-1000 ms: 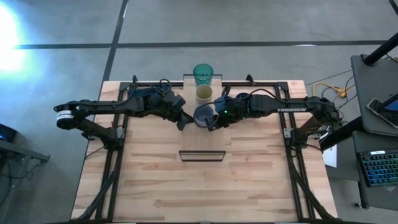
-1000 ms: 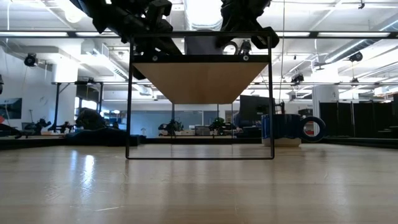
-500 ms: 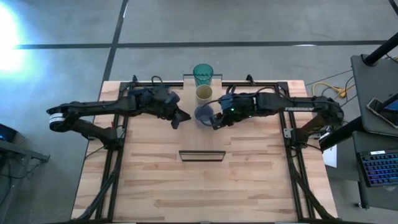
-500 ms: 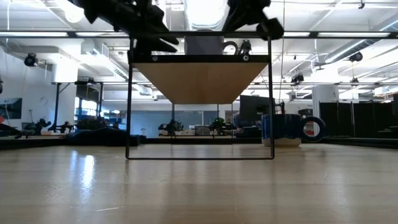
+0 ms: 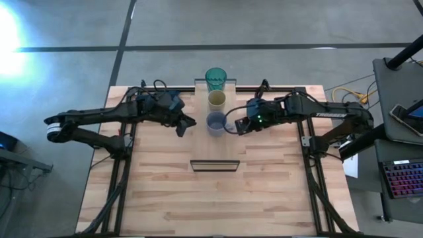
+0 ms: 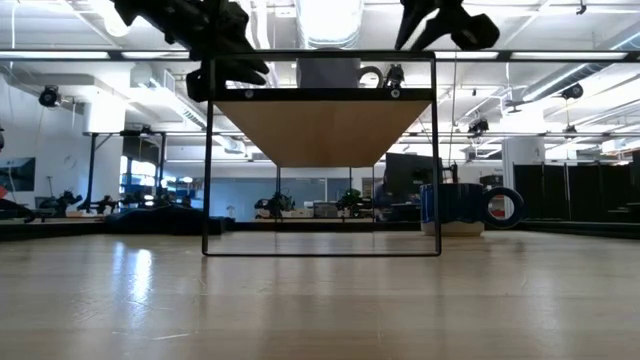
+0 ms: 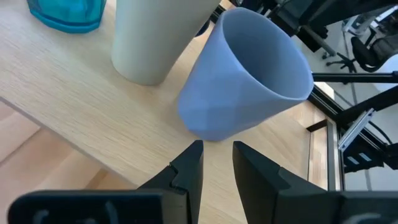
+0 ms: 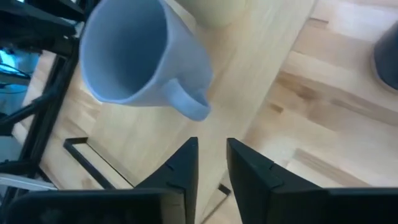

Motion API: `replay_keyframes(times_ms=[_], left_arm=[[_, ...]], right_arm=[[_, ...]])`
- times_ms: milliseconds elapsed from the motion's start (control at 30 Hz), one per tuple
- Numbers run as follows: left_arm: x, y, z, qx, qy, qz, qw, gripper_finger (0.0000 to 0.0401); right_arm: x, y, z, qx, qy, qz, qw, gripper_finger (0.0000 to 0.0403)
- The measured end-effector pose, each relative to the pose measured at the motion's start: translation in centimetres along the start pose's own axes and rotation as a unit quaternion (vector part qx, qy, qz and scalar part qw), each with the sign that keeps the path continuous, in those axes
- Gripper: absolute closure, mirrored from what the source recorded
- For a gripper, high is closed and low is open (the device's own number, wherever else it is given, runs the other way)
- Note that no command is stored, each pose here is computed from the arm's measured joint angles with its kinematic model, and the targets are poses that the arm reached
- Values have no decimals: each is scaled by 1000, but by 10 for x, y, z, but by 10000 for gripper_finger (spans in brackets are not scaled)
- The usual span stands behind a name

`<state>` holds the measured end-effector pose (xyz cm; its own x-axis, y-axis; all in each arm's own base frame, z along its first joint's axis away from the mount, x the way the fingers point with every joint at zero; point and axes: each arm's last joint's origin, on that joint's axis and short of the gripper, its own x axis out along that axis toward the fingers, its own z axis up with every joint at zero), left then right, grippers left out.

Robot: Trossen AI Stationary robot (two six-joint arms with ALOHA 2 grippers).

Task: Stack small to large cups/mugs on shelf
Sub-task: Put the dark blue mug on the shelf

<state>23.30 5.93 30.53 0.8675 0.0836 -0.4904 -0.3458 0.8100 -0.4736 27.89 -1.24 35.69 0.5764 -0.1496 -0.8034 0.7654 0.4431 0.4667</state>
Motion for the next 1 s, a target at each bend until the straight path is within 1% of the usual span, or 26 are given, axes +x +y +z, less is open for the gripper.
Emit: replay_keyframes(times_ms=[100,200,333,433,533,633,700,833,933,1000], left_arm=[[2,1,-1,-1,5,3,1000,328],[2,1,-2,-2,7,4,1000,328],[2,1,-2,-2,10,5,1000,328],[2,1,-2,-2,10,5,1000,328],[2,1,-2,-2,10,5,1000,328],[2,1,-2,-2,10,5,1000,328],[2,1,-2,-2,10,4,1000,328],[2,2,-3,-2,11,5,1000,328],[3,2,-4,-3,13,6,1000,328],[3,3,-5,-3,15,7,1000,328]], right_arm=[[0,-4,-2,-2,11,-20,1000,315],[-2,-13,-7,-4,36,-67,997,307],[-5,-26,-13,-17,69,-129,989,305],[-4,-33,-15,-24,79,-140,987,312],[-2,-44,-9,-15,78,-148,986,319],[1,-64,1,8,70,-165,984,322],[0,-78,9,28,58,-155,986,322],[2,-104,25,90,17,-125,988,323],[7,-125,32,139,2,-144,980,317],[14,-140,33,172,12,-162,972,307]])
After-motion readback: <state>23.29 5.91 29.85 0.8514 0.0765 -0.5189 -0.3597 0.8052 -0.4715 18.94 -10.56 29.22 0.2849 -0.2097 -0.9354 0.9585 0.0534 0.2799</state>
